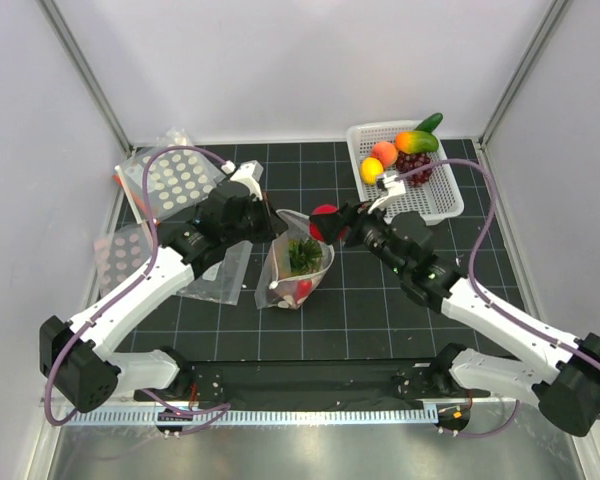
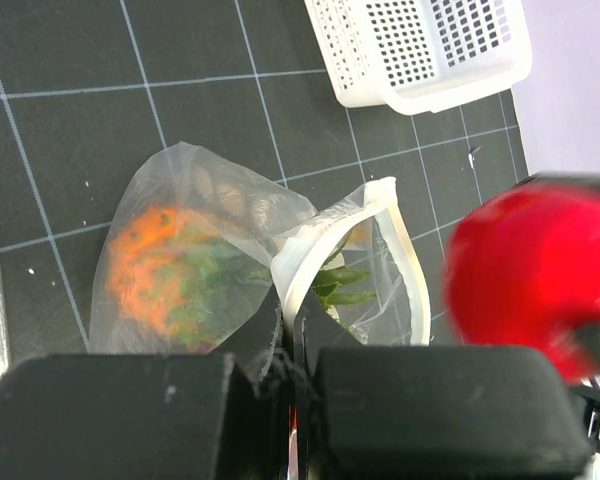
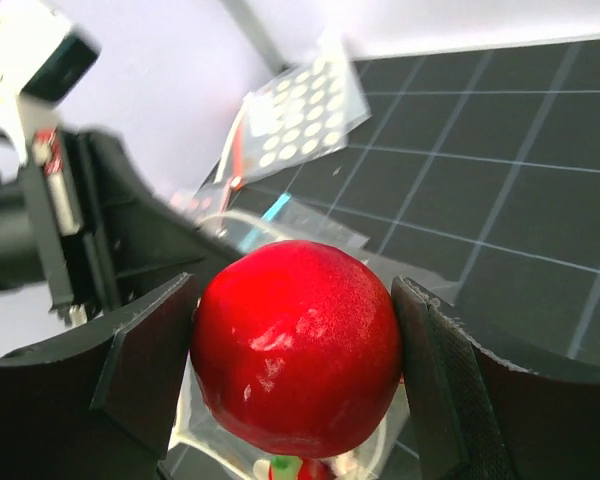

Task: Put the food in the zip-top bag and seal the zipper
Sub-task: Place the fake fruit in the zipper food storage bag.

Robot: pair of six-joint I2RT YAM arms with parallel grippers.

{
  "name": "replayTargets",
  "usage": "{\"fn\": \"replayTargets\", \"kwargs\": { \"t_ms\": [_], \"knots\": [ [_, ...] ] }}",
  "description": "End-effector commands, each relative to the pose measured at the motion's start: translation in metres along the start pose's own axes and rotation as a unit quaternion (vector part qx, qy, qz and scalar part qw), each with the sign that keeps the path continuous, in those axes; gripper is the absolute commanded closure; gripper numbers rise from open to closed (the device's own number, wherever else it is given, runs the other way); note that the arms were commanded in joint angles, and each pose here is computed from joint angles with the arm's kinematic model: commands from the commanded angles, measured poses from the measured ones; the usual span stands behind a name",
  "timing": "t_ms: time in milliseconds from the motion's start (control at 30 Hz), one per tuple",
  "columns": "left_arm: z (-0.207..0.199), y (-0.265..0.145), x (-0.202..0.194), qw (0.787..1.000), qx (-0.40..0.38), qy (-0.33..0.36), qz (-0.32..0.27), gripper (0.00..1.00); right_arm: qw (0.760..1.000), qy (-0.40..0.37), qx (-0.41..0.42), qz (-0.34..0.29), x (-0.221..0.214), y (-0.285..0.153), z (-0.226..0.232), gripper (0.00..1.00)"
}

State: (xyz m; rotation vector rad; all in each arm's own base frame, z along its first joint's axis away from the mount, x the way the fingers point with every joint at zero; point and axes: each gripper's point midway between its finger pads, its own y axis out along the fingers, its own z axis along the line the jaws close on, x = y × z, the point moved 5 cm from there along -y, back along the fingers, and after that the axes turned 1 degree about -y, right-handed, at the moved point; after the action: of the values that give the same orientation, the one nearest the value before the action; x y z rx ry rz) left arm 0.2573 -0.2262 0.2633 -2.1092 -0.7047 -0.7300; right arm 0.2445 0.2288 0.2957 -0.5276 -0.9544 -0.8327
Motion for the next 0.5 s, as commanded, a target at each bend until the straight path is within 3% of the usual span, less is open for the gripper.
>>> {"fn": "replayTargets", "kwargs": {
  "t_ms": [0,267,400,433,467],
  "knots": [
    [-0.010,-0.003,0.016,1.000,-0.012,0.014,-0.024,0.99,0.995,-0.041,0.086,0.024,-0.016,0.009,0.024,0.82],
    [-0.009,-0.003,0.017,1.000,-0.009,0.017,-0.024,0.99,0.988,-0.070,0.109,0.087,-0.068,0.036,0.038,0.81],
    [-0.009,-0.002,0.015,1.000,-0.006,0.015,-0.021,0.99,0.986,-0.072,0.110,0.101,-0.083,0.040,0.040,0.67],
    [-0.008,0.000,0.015,1.000,-0.005,0.014,-0.019,0.99,0.985,-0.075,0.111,0.105,-0.087,0.041,0.040,0.59],
    [-0.008,0.000,0.015,1.000,-0.005,0.013,-0.019,0.99,0.985,-0.078,0.109,0.108,-0.089,0.042,0.040,0.45]
  ]
}}
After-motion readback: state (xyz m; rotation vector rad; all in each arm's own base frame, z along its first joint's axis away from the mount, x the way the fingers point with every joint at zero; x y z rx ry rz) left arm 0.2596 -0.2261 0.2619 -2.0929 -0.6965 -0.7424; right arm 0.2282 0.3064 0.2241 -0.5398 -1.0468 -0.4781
